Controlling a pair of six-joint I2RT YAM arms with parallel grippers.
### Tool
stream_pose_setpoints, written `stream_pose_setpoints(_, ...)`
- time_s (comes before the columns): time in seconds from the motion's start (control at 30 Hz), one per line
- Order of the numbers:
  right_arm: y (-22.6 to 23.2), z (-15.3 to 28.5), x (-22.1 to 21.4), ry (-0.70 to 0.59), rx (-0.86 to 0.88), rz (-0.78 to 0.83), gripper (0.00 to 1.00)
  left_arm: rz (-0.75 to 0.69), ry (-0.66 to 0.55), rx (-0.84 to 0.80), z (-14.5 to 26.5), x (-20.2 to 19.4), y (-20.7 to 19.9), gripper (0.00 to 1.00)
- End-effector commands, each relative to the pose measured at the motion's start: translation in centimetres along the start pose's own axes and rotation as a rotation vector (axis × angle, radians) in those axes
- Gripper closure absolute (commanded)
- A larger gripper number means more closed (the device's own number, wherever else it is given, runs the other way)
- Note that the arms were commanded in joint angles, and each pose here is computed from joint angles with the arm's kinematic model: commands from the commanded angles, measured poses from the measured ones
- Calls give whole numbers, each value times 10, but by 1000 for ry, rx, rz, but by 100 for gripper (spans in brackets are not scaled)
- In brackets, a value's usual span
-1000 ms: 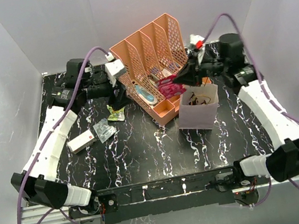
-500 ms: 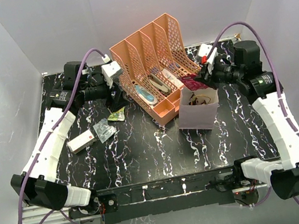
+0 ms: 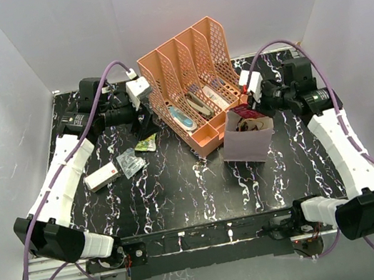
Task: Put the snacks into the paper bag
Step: Place the snack in the paper bag.
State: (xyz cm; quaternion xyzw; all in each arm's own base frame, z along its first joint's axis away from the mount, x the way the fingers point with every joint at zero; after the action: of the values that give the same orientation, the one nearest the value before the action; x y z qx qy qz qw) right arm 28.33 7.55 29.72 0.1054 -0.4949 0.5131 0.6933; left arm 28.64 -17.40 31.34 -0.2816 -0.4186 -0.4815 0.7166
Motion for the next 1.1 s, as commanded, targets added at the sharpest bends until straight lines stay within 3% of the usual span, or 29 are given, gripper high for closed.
stream_pose_setpoints(0.0, -9, -2, -6, 38, 1, 67, 92, -20, -35, -2, 6, 6, -3, 26)
stream_pose_setpoints(0.63, -1, -35, -48, 152, 148, 9, 91, -11, -35, -8, 6, 1, -2, 26)
stream_pose_setpoints(1.07, 6, -47, -57, 190, 202, -19, 78, -6, -30, -13, 4, -2, 0, 25)
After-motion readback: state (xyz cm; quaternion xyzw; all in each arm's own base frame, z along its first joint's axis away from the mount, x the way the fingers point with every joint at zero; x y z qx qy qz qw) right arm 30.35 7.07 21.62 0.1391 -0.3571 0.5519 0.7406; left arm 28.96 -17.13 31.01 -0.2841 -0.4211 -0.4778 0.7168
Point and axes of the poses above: each gripper's point midway between its finger pads, its own z axis back along the fingers, its own y axis along the line the jaws close on, x = y × z, the point moved 5 cm from there along z, back along the fingers
